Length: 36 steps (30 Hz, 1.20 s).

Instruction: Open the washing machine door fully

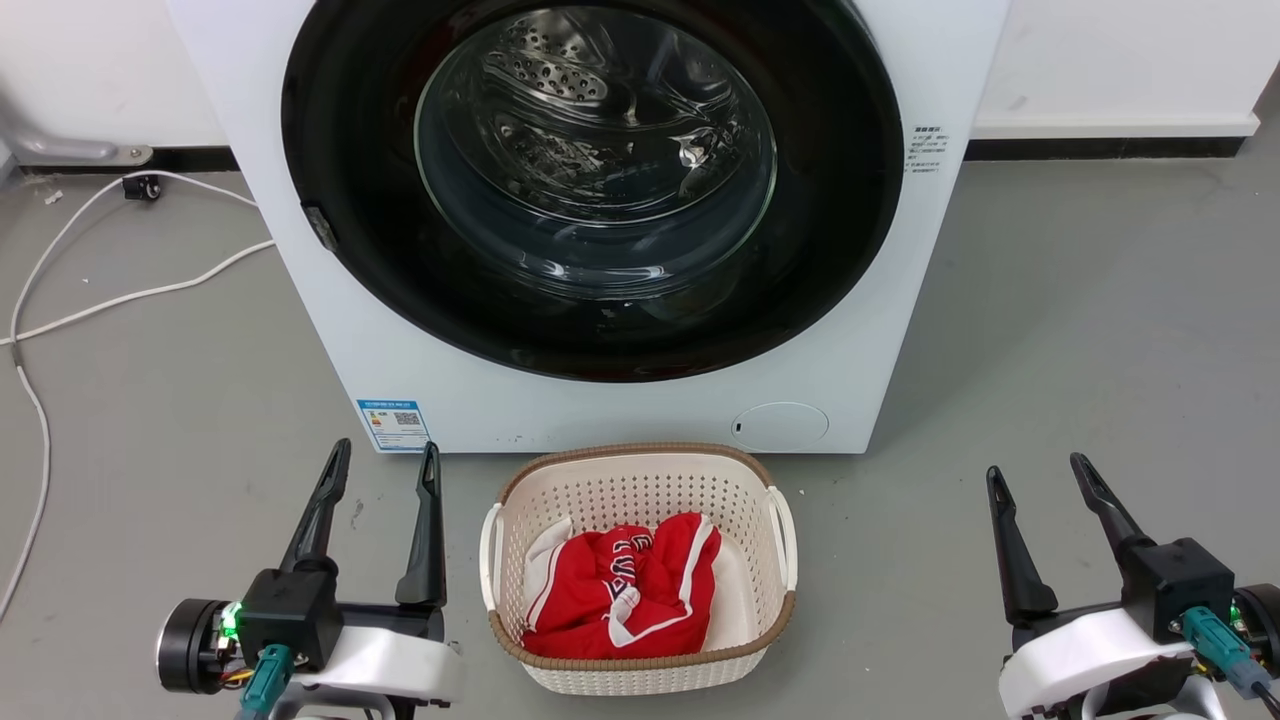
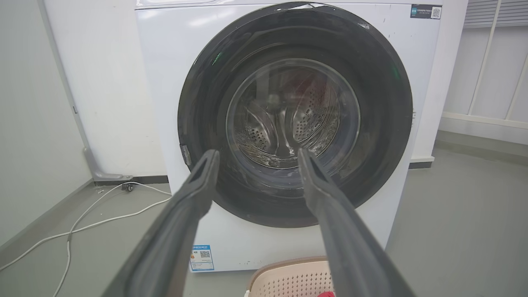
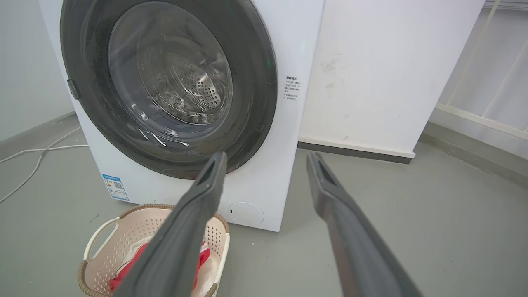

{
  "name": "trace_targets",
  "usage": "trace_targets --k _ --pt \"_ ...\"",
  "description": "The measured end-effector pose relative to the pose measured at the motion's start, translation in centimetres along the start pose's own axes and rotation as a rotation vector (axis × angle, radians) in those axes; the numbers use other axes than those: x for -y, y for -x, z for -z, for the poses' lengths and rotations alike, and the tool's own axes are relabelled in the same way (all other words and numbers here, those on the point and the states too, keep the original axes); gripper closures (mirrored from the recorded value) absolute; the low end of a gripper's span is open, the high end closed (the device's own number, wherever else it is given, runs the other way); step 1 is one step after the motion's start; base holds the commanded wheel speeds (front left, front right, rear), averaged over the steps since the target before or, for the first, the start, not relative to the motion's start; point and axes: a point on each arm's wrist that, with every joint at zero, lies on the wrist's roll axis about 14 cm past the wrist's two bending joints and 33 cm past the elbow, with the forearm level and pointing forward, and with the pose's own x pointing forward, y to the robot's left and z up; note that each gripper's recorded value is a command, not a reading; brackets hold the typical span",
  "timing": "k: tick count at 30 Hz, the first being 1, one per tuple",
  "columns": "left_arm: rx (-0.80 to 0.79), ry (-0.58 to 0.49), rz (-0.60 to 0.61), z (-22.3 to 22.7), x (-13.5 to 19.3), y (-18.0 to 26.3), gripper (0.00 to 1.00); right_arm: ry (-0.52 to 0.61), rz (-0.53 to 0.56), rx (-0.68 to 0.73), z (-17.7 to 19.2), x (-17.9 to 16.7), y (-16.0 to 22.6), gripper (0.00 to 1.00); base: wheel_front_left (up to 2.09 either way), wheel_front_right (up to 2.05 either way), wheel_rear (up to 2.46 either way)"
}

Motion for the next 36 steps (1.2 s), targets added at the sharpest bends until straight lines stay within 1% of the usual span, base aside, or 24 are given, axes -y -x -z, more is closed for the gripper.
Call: trace_targets --k 15,16,17,18,25,26,28,30,32,33,34,36 --pt "-0.006 0.028 -0.011 0.2 -0.3 0.2 0.0 -0.007 -0.005 0.002 0.0 -0.2 -0.1 0.0 0.0 0.0 0.0" --pt "-0.006 0.028 -0.012 0.2 -0.4 0.2 0.0 -0.007 -0.006 0.002 0.0 -0.2 -0.1 0.19 0.0 0.0 0.0" --pt "-0.006 0.029 -0.013 0.2 -0.4 0.2 0.0 -0.012 -0.006 0.002 0.1 -0.2 -0.1 0.68 0.0 0.0 0.0" --pt "-0.006 0.029 -0.015 0.2 -0.4 0.2 0.0 -0.017 -0.005 0.004 0.0 -0.2 -0.1 1.0 0.0 0.0 0.0" --pt "-0.007 0.032 -0.016 0.3 -0.5 0.2 0.0 -0.072 -0.004 0.016 0.0 -0.3 -0.1 1.0 0.0 0.0 0.0" --pt "-0.007 0.032 -0.017 0.3 -0.5 0.2 0.0 -0.094 0.0 0.018 0.1 -0.2 -0.1 1.0 0.0 0.0 0.0" --pt "-0.009 0.032 -0.016 0.3 -0.5 0.2 0.0 -0.174 0.013 0.028 0.2 0.0 0.0 1.0 0.0 0.0 0.0" --pt "-0.01 0.032 -0.017 0.4 -0.5 0.2 0.0 -0.367 0.042 0.044 0.5 0.3 0.1 1.0 0.0 0.0 0.0" --pt "-0.012 0.032 -0.018 0.4 -0.5 0.2 0.0 -0.495 0.064 0.063 0.8 0.4 0.1 1.0 0.0 0.0 0.0" --pt "-0.012 0.033 -0.018 0.5 -0.5 0.2 0.0 -0.607 0.08 0.078 0.8 0.4 0.0 1.0 0.0 0.0 0.0" --pt "-0.013 0.033 -0.019 0.5 -0.6 0.2 0.0 -0.687 0.093 0.093 0.8 0.5 -0.1 1.0 0.0 0.0 0.0" --pt "-0.014 0.033 -0.02 0.5 -0.6 0.2 0.0 -0.788 0.112 0.127 0.4 0.8 -0.4 1.0 0.0 0.0 0.0"
